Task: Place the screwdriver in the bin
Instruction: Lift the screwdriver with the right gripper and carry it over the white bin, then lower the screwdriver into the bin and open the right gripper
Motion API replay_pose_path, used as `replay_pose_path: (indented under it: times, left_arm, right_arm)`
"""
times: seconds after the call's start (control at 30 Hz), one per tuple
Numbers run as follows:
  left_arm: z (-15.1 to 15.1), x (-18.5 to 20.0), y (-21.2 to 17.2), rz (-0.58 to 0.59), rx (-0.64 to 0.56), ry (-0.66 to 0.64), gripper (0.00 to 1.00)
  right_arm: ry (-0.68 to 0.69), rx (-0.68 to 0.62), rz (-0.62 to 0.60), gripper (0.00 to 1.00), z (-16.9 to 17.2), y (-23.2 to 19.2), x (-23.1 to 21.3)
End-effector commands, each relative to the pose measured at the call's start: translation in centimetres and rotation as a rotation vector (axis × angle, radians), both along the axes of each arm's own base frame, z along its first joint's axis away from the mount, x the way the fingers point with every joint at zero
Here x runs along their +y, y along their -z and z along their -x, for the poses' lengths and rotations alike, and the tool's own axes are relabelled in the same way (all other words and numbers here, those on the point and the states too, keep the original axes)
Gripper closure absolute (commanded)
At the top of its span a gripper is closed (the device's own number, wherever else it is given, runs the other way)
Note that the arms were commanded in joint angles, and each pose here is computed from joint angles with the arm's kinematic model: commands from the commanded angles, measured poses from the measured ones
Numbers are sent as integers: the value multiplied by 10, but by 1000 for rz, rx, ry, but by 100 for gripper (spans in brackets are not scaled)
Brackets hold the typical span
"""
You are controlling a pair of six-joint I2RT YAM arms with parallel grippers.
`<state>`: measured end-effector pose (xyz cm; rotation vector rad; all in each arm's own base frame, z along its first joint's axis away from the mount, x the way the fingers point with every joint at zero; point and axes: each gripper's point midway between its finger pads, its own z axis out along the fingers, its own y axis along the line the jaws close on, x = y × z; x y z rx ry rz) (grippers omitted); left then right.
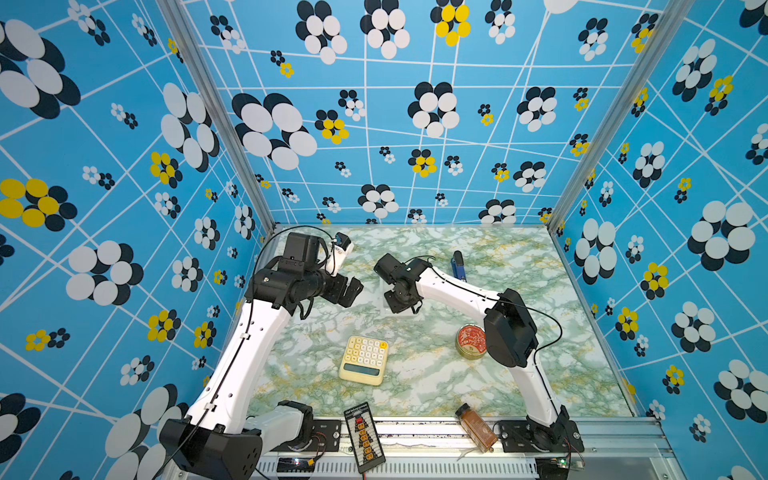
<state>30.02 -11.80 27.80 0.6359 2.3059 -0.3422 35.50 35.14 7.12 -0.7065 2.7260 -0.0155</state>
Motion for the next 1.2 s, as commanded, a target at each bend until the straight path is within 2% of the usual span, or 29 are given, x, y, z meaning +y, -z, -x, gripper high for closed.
replay_pose_path:
  times: [0.0, 0.63, 1.17]
  left_arm:
    - [6, -4, -13, 30, -17, 15, 1]
    - [2, -6, -11, 39, -7, 15, 1]
    - [0, -7, -9, 39, -2, 14, 1]
  right_arm:
    - [6, 8, 22, 89, -6, 6, -4]
    - [26, 32, -13, 87, -22, 31, -1]
    - [23, 37, -19, 75, -25, 33, 3]
